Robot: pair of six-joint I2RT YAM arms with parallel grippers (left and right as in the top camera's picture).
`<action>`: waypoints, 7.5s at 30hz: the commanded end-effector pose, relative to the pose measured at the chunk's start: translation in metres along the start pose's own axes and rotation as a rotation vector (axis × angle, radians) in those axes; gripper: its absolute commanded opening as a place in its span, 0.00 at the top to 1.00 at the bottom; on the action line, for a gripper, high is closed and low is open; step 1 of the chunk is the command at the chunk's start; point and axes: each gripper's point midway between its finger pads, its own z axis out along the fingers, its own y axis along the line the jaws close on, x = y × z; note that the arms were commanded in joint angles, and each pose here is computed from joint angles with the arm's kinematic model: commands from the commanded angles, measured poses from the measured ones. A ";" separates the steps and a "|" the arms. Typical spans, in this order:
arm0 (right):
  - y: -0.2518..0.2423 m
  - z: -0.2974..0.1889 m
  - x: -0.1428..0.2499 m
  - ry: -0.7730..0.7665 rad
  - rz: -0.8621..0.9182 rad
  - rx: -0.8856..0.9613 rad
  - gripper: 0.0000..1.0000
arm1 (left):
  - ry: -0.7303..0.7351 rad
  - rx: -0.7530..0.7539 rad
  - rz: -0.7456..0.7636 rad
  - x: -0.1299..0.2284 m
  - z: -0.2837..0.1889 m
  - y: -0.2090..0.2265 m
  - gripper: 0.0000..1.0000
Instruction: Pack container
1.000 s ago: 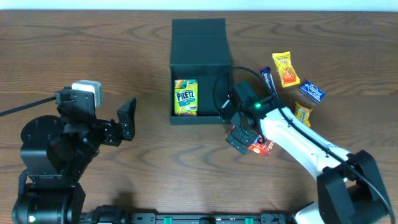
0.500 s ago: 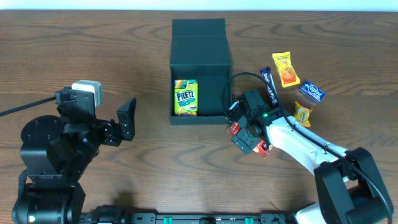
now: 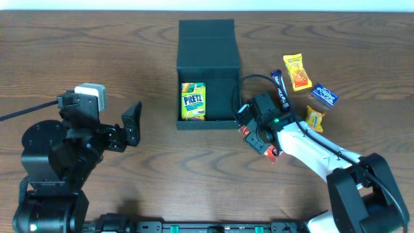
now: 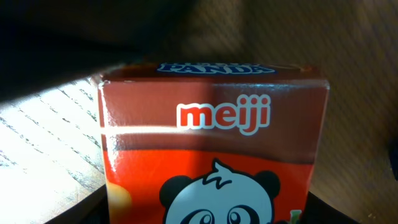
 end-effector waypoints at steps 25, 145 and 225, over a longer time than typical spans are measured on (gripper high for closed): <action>-0.002 -0.173 -0.123 -0.620 0.217 -0.004 0.38 | -0.017 -0.007 0.020 -0.006 -0.004 0.001 0.05; -0.036 -0.062 -0.106 -0.198 0.847 0.010 0.02 | 0.050 -0.011 0.002 0.010 -0.001 0.002 0.05; -0.138 0.043 -0.040 -0.038 0.691 0.020 0.83 | 0.050 -0.011 0.002 0.010 -0.001 0.002 0.05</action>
